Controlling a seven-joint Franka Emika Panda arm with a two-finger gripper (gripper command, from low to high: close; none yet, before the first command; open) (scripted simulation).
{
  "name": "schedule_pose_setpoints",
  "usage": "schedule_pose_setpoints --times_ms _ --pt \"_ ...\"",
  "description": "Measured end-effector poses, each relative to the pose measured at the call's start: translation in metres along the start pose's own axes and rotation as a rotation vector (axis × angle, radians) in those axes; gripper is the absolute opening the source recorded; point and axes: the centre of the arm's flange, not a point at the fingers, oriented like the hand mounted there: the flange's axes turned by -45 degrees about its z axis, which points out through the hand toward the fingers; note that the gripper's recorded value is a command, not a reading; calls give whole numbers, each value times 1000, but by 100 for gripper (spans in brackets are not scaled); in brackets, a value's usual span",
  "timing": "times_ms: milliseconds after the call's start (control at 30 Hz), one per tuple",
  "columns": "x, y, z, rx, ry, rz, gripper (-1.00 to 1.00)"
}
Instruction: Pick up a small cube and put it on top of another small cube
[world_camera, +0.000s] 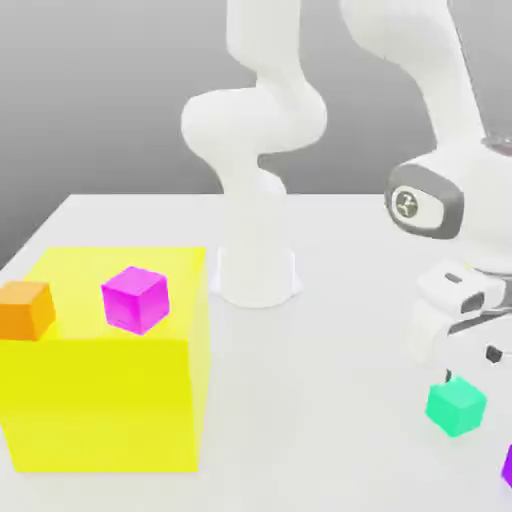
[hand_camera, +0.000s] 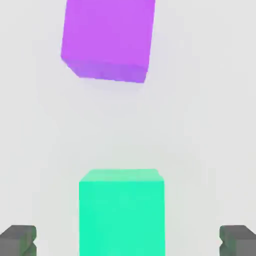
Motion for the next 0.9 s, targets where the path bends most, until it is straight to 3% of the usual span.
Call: schedule_pose_setpoints --times_ms 67,100,333,533,700,900 --pt "-1 0 24 0 -2 -1 0" --pt "-2 0 31 0 -3 -1 -100" --pt "-2 -1 31 0 -2 -1 -100" --pt "2 9 -32 -2 -1 10 -100" --pt "32 139 -90 -14 4 164 -100" --pt "4 307 -166 -19 5 350 -100"
